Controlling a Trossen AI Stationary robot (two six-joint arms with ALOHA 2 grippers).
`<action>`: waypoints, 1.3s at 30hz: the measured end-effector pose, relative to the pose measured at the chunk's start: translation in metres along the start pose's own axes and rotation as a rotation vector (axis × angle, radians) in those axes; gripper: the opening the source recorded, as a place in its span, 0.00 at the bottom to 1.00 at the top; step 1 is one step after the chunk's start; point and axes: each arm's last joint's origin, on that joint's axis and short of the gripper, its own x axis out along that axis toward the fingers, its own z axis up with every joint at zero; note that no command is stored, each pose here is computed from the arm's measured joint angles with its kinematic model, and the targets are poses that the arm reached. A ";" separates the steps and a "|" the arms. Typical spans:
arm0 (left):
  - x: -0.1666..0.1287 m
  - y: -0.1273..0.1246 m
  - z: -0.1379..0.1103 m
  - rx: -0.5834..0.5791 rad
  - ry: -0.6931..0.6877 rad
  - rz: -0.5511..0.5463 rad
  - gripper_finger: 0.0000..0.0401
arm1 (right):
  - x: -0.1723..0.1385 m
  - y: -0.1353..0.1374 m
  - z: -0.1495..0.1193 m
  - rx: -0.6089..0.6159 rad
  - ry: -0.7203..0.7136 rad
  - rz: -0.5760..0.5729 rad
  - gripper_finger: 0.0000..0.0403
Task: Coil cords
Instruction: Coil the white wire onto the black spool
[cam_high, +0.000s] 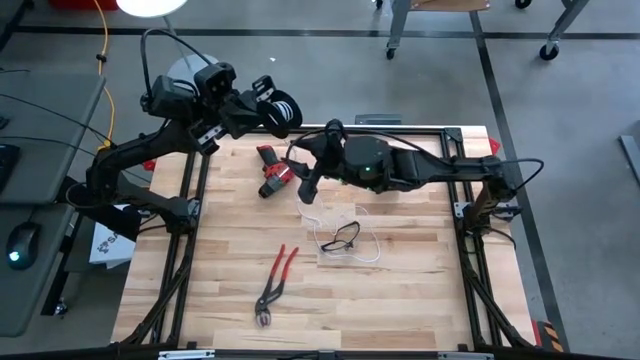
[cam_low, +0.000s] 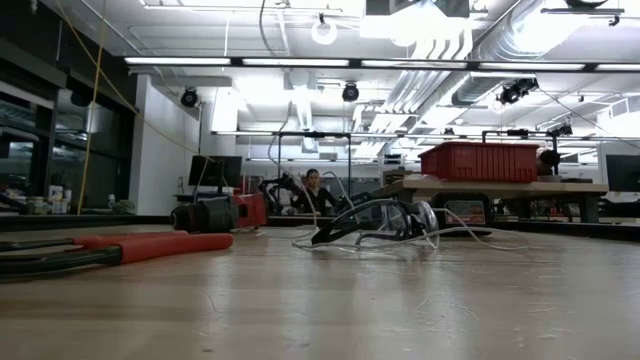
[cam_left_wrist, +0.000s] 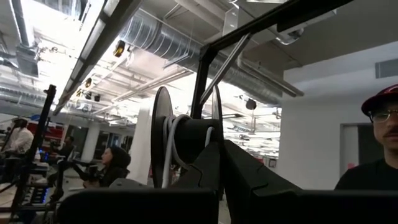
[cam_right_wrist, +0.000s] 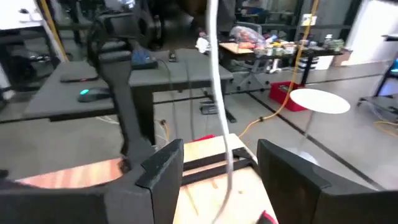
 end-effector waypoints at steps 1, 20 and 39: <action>0.000 0.000 0.000 0.000 0.000 0.000 0.00 | 0.000 -0.001 0.001 -0.003 -0.006 -0.014 0.48; -0.005 0.002 0.004 0.015 0.004 0.020 0.00 | -0.012 0.002 0.006 -0.023 -0.008 -0.006 0.00; -0.058 -0.007 0.009 -0.335 0.297 0.441 0.00 | -0.098 0.012 0.032 0.030 0.065 0.254 0.00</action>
